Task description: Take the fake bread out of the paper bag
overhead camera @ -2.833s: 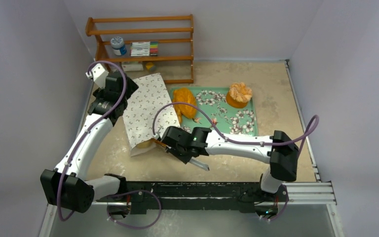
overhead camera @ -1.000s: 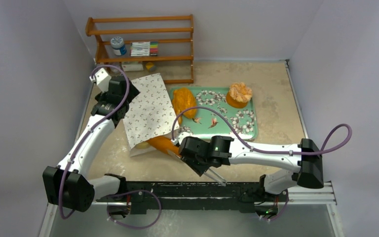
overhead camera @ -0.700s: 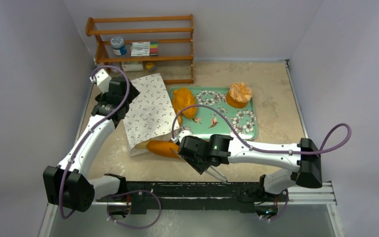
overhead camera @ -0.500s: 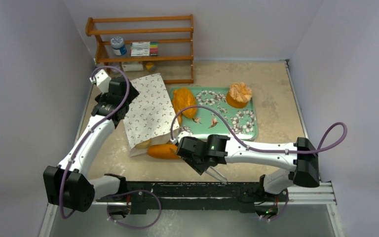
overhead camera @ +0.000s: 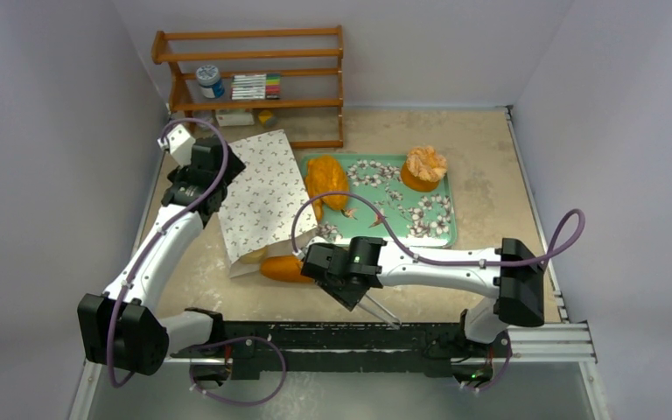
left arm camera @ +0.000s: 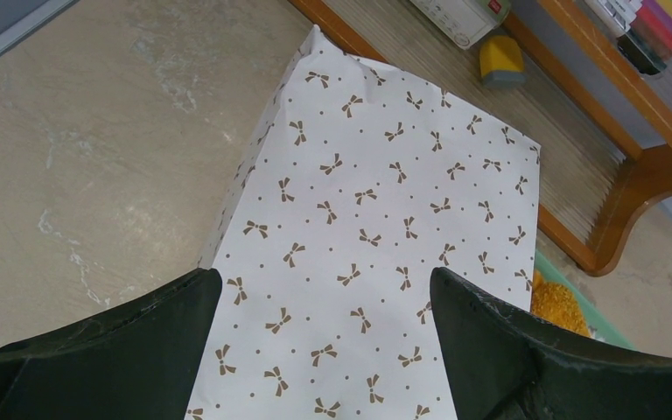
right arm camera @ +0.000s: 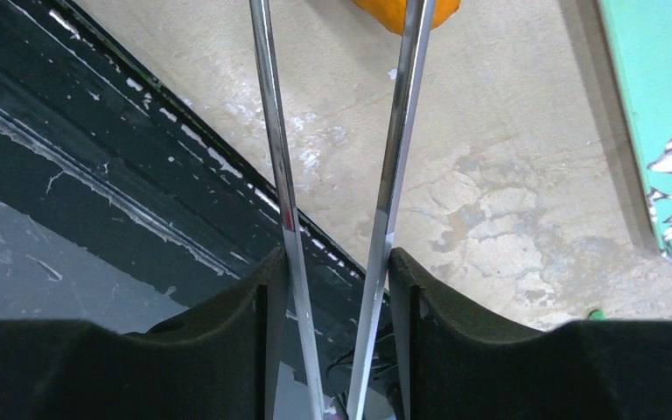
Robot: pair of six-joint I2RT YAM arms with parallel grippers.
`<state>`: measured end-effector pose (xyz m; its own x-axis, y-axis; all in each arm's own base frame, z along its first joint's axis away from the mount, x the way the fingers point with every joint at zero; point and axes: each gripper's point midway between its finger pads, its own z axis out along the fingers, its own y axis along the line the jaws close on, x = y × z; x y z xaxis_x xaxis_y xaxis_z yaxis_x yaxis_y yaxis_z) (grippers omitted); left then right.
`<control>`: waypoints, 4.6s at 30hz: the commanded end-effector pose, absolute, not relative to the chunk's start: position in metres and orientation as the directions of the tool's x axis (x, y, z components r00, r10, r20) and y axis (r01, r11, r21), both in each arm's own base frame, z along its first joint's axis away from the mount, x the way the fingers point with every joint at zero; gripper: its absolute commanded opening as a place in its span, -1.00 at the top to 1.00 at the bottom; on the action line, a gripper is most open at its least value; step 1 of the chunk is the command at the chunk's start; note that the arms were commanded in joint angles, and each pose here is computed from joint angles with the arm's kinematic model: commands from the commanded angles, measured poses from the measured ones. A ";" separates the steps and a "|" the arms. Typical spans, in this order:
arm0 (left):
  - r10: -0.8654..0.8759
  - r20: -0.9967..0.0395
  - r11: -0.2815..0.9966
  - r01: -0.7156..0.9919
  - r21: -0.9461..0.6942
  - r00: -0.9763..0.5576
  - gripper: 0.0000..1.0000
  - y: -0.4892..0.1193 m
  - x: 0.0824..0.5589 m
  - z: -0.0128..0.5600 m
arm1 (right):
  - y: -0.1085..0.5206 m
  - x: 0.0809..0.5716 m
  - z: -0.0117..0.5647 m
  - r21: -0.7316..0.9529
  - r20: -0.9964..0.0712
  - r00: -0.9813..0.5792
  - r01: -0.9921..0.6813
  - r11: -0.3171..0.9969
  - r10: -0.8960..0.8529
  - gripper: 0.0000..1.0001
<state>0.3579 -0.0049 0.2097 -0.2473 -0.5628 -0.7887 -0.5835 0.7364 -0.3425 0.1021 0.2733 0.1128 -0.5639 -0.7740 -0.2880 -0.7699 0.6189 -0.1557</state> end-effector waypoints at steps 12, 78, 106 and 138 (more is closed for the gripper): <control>-0.581 -0.787 0.731 -0.557 -0.393 -0.208 -0.82 -0.004 0.362 0.219 | 0.330 0.055 0.145 0.072 -0.347 -0.525 -0.841 0.536 -0.777 0.16; -0.590 -0.775 0.729 -0.561 -0.392 -0.225 -0.82 -0.005 0.359 0.207 | 0.347 0.079 0.115 0.095 -0.371 -0.481 -0.871 0.482 -0.795 -0.03; -0.595 -0.767 0.727 -0.569 -0.385 -0.241 -0.82 -0.006 0.355 0.193 | 0.337 0.060 0.058 0.141 -0.386 -0.483 -0.873 0.468 -0.786 -0.82; -0.594 -0.767 0.723 -0.579 -0.377 -0.243 -0.82 -0.003 0.359 0.187 | 0.331 0.063 0.074 0.120 -0.430 -0.498 -0.858 0.499 -0.753 0.72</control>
<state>0.3473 -0.0028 0.1688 -0.2999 -0.5759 -0.7605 -0.5930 0.7370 -0.3242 0.0596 0.3227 0.0373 -0.4964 -0.7902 -0.3593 -0.8630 0.4939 0.1062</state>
